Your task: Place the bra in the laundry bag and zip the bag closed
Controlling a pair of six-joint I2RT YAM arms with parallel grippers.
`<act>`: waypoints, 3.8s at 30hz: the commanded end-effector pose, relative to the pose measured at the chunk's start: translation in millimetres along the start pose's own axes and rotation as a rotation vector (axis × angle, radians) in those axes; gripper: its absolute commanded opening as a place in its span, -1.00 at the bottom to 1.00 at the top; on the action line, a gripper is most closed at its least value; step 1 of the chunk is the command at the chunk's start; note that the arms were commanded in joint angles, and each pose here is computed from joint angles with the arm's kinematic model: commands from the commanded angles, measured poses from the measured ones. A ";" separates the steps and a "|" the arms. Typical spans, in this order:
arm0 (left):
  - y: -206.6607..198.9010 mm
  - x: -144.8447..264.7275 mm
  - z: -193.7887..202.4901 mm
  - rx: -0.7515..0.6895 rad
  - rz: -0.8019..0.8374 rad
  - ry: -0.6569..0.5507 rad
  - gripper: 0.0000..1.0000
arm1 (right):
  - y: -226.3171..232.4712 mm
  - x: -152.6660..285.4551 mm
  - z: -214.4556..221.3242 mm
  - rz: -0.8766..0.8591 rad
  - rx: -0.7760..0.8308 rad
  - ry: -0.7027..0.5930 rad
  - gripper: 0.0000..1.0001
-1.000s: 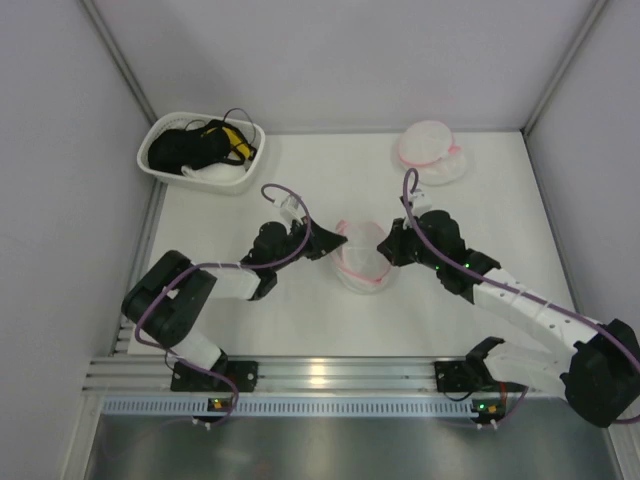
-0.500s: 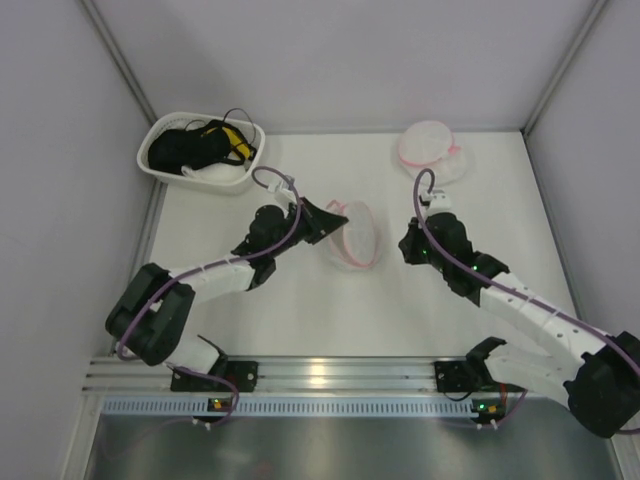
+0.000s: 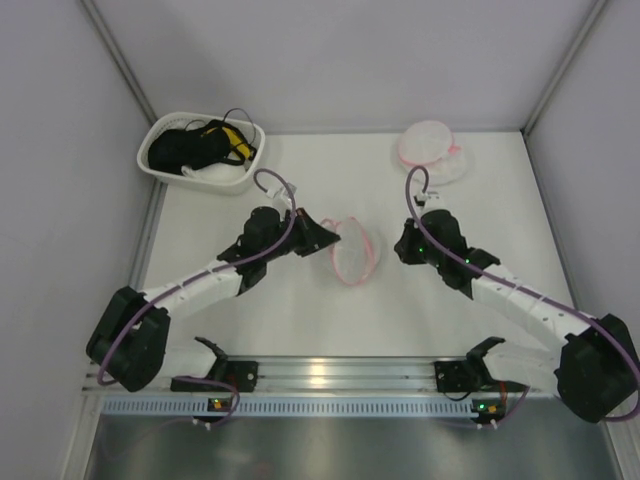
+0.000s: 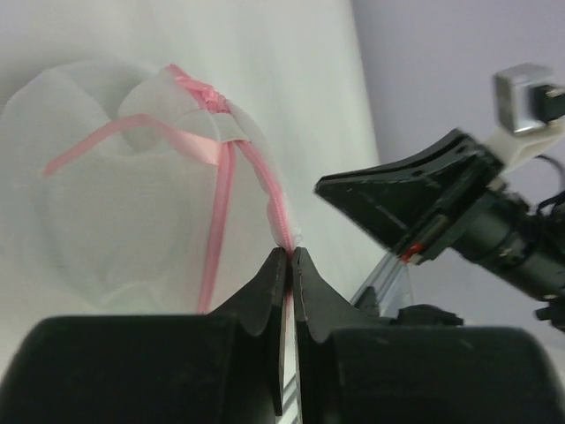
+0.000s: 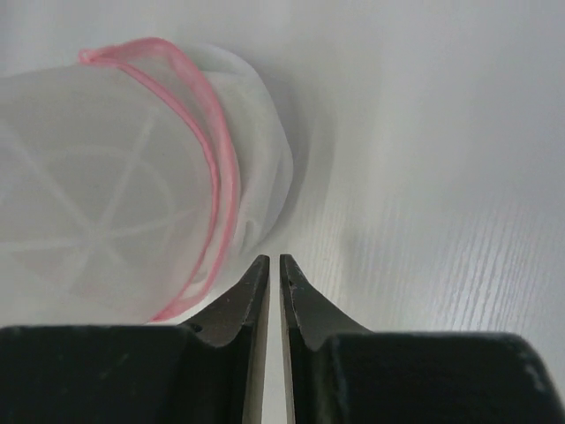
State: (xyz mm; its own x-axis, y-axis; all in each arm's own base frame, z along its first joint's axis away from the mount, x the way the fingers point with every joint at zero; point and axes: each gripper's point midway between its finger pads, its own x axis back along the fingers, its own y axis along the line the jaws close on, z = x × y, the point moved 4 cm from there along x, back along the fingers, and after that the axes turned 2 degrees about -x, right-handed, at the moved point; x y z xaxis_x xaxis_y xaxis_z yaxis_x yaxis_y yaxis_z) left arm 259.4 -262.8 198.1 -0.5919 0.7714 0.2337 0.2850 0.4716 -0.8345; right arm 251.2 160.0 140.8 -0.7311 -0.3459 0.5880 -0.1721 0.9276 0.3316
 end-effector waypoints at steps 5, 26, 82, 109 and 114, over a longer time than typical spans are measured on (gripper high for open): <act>55.7 2.8 33.5 -0.118 -0.197 0.180 -0.37 | 22.6 -6.6 -22.5 -0.131 0.039 -0.054 -0.53; 52.4 40.2 -19.5 -0.052 -0.459 -0.151 0.96 | 39.1 -25.1 -40.7 -0.177 0.068 -0.046 -0.40; 63.4 -37.3 -36.7 0.395 -0.543 -0.455 -1.00 | 26.2 -13.9 -50.5 -0.108 0.036 -0.079 -0.39; -6.8 -43.9 -72.0 -0.253 -0.117 -0.144 -1.00 | 92.3 -19.7 -72.1 -0.523 -0.086 -0.115 0.20; -16.1 -44.0 -68.0 -0.319 -0.051 -0.105 -1.00 | 94.7 -30.4 -74.7 -0.529 -0.161 -0.132 0.32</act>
State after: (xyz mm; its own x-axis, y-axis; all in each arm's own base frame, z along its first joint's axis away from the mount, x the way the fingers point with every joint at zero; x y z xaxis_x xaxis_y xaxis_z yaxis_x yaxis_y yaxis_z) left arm 328.5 -264.2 199.4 -0.6986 0.6340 0.3317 0.3214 0.6922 -0.6461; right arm 295.9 239.2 186.7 -0.6330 -0.7015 0.3275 -0.4018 0.6593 0.6355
